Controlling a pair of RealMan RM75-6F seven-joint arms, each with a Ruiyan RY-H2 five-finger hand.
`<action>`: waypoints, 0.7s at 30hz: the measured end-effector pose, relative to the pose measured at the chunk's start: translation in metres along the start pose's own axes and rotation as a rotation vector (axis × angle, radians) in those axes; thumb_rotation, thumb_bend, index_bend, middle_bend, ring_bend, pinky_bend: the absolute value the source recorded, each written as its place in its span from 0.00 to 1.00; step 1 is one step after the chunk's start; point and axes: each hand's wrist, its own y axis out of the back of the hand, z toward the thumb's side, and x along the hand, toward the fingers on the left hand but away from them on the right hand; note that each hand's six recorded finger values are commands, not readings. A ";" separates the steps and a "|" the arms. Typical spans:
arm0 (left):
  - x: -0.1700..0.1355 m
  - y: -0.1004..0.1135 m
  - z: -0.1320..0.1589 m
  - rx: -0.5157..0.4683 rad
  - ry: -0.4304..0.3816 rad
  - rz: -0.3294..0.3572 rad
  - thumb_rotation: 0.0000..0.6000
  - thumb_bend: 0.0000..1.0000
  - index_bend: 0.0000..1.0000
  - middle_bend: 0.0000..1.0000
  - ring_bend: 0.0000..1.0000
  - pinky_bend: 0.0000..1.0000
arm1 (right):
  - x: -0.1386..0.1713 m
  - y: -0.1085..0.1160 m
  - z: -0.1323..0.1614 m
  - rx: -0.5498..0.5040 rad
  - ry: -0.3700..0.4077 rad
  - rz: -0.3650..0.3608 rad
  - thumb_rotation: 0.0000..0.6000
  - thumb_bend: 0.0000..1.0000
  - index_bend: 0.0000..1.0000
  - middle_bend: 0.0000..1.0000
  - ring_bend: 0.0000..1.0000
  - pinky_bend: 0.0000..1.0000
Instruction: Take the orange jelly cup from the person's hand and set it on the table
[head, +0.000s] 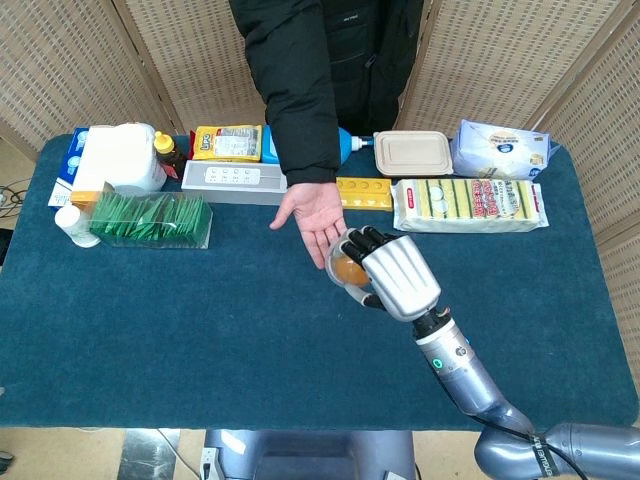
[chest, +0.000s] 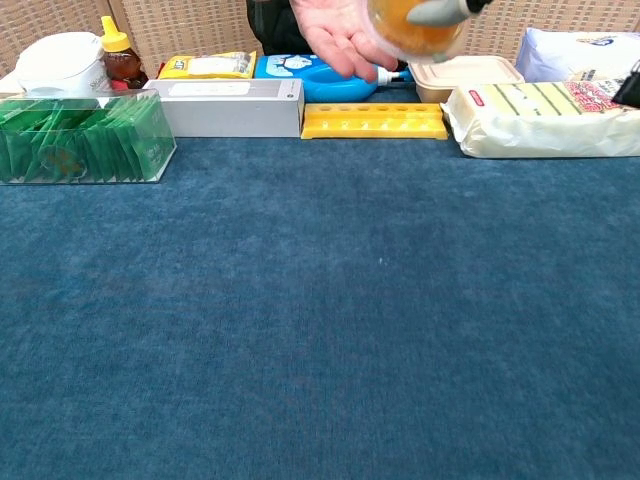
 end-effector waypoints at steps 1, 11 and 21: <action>0.000 0.000 0.000 0.001 0.000 0.000 1.00 0.07 0.00 0.00 0.00 0.07 | 0.001 -0.002 0.002 0.007 0.015 0.007 1.00 0.51 0.52 0.50 0.51 0.69; 0.002 -0.002 0.001 0.008 0.002 -0.007 1.00 0.07 0.00 0.00 0.00 0.07 | 0.008 -0.049 0.022 0.110 0.150 0.091 1.00 0.52 0.52 0.51 0.51 0.69; 0.003 -0.001 -0.002 0.002 0.006 -0.009 1.00 0.07 0.00 0.00 0.00 0.07 | 0.006 -0.113 0.021 0.142 0.121 0.200 1.00 0.52 0.52 0.51 0.51 0.69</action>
